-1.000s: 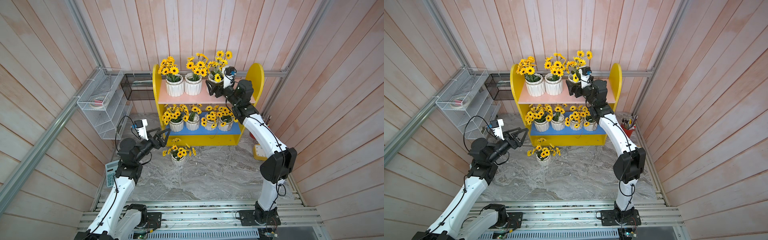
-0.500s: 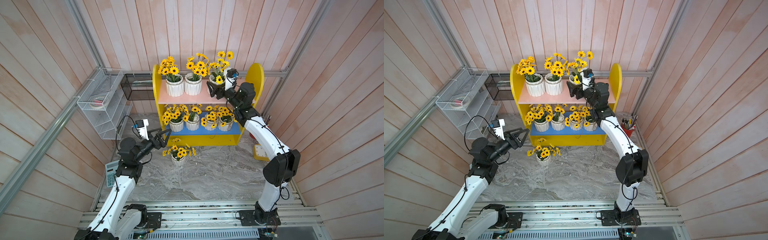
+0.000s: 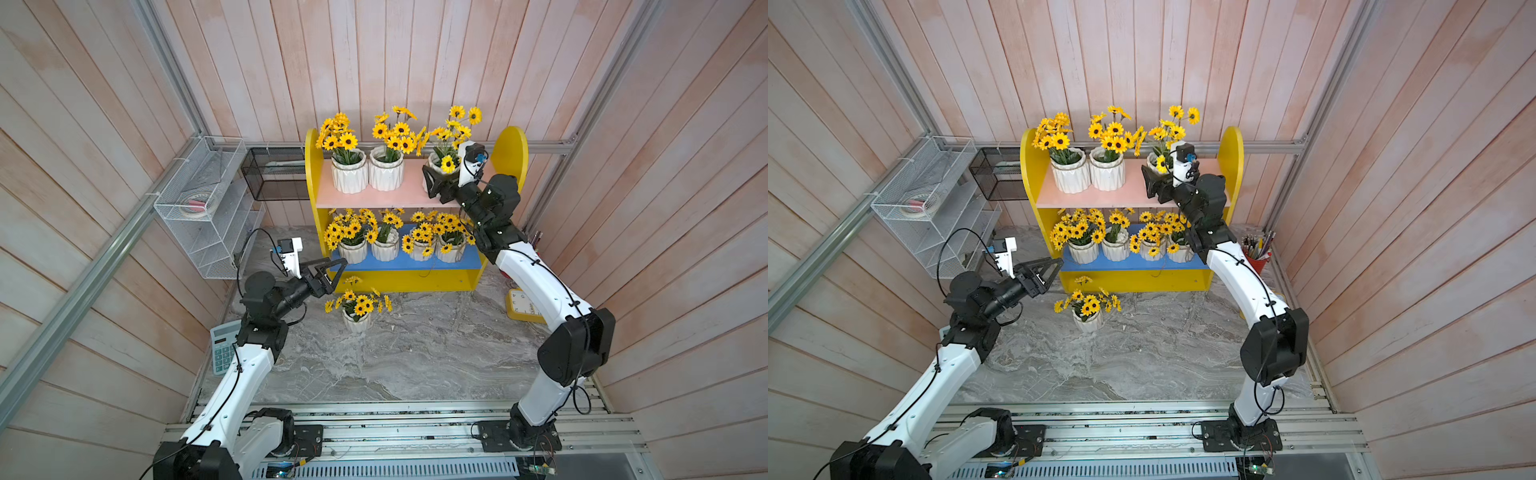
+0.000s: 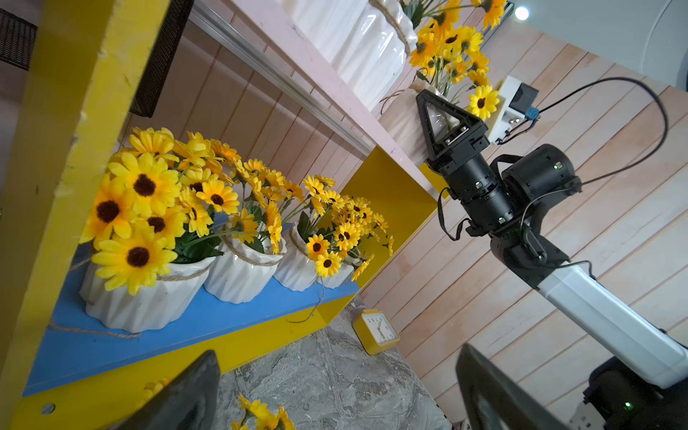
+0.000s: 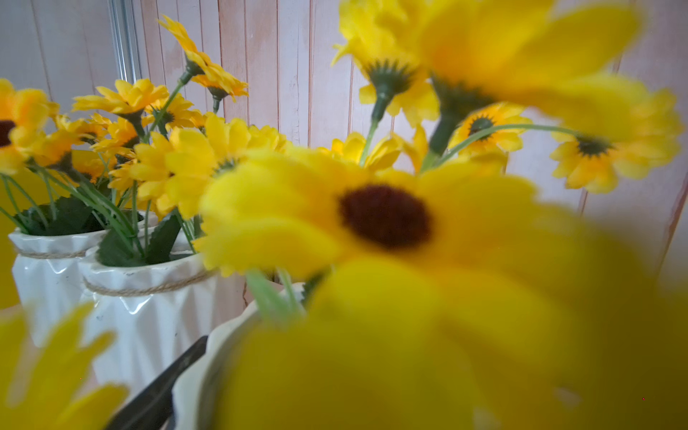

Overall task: Take the sunflower pots off the shelves
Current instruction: Pick up the sunflower pot from the shelf.

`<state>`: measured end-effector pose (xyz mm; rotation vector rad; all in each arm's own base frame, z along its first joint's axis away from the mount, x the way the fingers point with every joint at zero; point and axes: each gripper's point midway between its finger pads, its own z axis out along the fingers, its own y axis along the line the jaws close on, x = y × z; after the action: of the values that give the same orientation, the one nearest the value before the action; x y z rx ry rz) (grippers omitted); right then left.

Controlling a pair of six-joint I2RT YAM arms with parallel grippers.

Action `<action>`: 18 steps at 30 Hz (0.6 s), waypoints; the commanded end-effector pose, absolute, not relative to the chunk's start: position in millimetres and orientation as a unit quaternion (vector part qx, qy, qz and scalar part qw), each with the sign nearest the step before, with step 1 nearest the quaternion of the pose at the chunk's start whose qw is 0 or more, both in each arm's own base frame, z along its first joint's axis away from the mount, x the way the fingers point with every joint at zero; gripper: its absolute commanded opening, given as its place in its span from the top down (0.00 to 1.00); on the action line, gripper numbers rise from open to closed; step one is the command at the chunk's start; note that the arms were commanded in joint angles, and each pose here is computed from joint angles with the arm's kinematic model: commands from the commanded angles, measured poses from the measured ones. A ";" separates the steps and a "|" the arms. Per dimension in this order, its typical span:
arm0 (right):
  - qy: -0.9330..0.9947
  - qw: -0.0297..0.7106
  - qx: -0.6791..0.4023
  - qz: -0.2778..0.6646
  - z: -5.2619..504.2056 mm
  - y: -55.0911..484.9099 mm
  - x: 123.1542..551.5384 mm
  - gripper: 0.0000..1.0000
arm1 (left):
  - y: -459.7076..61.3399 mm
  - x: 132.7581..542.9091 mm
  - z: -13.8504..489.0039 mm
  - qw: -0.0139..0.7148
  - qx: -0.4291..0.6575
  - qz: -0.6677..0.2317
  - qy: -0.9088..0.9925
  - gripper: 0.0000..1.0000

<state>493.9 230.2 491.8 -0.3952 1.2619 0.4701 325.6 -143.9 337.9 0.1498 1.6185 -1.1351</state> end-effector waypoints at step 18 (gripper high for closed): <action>0.504 0.831 -0.138 0.193 550.3 185.6 424.7 1.00 | -167.5 315.8 329.5 0.513 0.097 -0.516 0.679 0.00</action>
<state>460.9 202.6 494.0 -0.3354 1.2500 0.4117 319.1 -162.1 336.1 0.2121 1.6228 -1.2141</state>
